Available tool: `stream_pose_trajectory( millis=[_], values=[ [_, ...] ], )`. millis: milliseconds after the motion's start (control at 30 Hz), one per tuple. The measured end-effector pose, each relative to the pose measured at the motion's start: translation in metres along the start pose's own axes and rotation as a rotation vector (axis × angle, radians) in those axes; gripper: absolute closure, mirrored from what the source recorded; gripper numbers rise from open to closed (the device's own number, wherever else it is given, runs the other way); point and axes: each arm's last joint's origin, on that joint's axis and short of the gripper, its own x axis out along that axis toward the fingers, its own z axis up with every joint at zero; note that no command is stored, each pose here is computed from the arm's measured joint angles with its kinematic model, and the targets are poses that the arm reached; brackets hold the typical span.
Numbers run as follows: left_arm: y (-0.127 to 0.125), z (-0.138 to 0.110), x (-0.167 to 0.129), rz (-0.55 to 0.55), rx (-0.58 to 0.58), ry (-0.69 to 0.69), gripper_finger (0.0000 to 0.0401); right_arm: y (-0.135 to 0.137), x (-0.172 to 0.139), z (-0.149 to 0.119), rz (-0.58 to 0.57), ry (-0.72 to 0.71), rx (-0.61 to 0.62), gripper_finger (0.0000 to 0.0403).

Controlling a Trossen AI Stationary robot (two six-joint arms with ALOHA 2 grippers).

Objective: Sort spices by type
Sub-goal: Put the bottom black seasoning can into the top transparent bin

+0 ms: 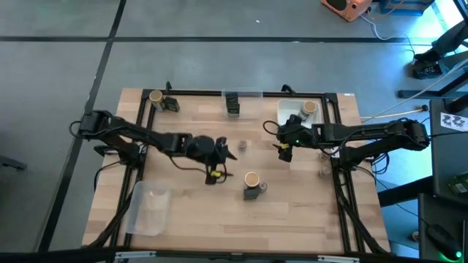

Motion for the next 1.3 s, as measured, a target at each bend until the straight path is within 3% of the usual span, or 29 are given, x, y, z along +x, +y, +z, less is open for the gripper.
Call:
stream_pose_trajectory(
  millis=[233, 600, 967, 1300],
  values=[
    [-0.044, -0.008, 0.014, 0.087, -0.037, 0.031, 0.0112, 0.001, 0.000, 0.000, 0.028, 0.002, -0.001, 0.0061],
    [-0.096, -0.027, 0.053, 0.123, -0.168, -0.121, 0.0112, 0.002, 0.000, 0.000, 0.069, 0.004, 0.005, 0.0061],
    [-0.109, -0.055, 0.101, 0.187, -0.255, -0.071, 0.0112, 0.003, 0.000, 0.000, 0.113, 0.004, 0.003, 0.0061],
    [-0.106, -0.056, 0.120, 0.195, -0.273, -0.064, 0.0112, 0.003, 0.000, 0.000, 0.113, 0.004, 0.003, 0.0061]
  ],
)
